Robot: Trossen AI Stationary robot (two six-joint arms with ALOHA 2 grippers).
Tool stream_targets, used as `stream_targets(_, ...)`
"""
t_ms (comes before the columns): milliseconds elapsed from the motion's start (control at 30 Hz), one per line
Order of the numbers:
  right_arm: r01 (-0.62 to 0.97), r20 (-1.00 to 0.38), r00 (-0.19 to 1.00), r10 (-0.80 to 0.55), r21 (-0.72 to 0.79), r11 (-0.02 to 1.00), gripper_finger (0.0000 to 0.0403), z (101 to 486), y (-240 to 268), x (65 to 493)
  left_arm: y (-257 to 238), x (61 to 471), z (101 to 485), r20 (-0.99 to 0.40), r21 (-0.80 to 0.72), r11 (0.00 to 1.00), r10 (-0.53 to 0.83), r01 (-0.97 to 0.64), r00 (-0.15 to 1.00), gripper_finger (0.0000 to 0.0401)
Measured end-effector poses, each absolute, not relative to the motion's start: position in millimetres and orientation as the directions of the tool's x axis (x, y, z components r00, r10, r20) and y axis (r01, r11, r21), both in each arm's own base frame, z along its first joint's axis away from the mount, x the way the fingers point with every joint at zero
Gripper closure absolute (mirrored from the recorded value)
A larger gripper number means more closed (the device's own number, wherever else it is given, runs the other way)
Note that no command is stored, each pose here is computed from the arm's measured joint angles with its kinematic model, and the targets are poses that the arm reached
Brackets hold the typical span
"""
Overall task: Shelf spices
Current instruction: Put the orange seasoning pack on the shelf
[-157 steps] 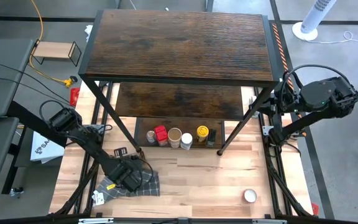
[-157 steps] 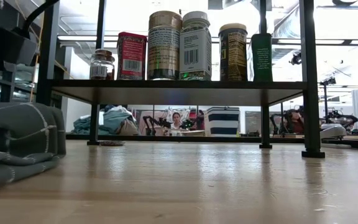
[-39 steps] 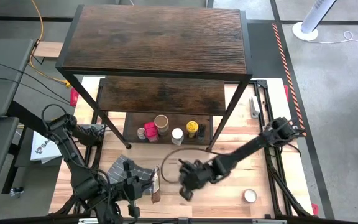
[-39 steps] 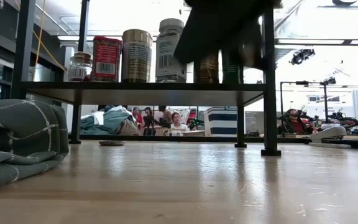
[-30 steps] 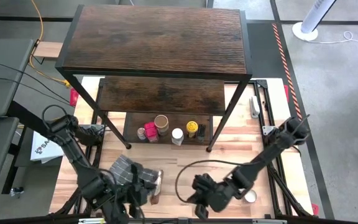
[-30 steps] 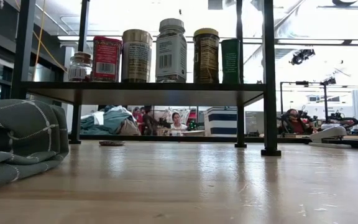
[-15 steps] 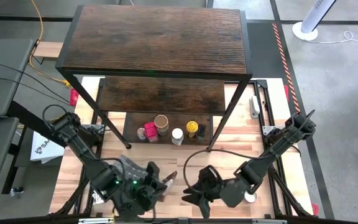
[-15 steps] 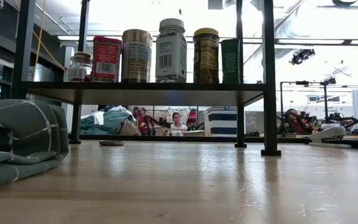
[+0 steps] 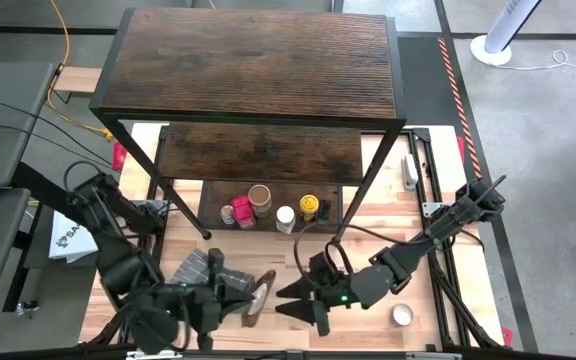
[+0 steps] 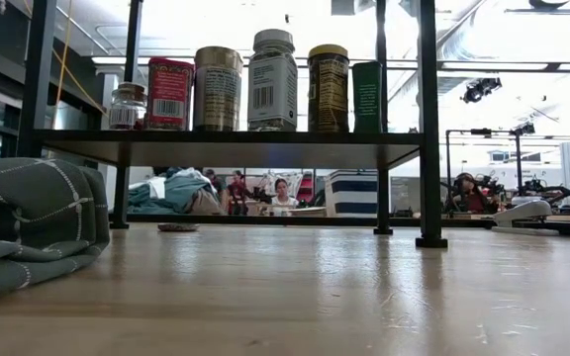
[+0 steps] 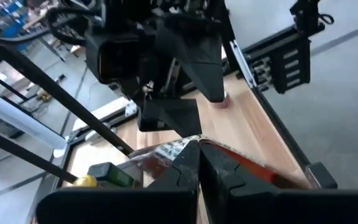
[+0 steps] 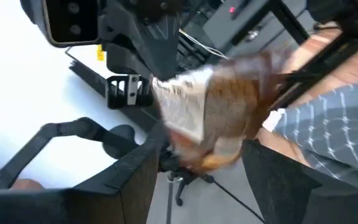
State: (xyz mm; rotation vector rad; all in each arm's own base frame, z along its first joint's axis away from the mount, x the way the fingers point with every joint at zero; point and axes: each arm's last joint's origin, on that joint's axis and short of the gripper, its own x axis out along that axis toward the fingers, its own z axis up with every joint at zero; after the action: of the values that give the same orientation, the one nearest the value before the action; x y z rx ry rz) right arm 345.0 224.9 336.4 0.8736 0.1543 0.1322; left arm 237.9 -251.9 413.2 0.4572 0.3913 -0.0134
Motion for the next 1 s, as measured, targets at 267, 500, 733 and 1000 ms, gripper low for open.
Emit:
stream_targets(267, -0.062, -0.037, 0.989, 0.140, 0.768, 0.638, 0.0174, 340.8, 221.4, 347.2, -253.3, 221.0, 426.6, -0.302, 0.396, 0.918, 0.098, 0.031, 0.948, 0.0401)
stream_targets(500, -0.162, 0.120, 0.987, 0.108, 0.742, 0.651, 0.0174, 357.4, 214.0, 350.5, -256.0, 220.5, 444.6, -0.191, 0.330, 0.944, 0.085, -0.018, 0.978, 0.0401)
stream_targets(733, -0.172, 0.145, 0.985, 0.096, 0.738, 0.653, 0.0174, 360.0, 210.0, 352.5, -253.5, 218.7, 461.3, -0.111, 0.335, 0.942, 0.060, -0.019, 0.992, 0.0401)
stream_targets(1000, -0.320, 0.309, 0.942, 0.131, 0.703, 0.636, 0.0174, 376.7, 210.3, 348.0, -248.4, 221.4, 458.6, -0.126, 0.355, 0.933, 0.108, -0.057, 0.986, 0.0401)
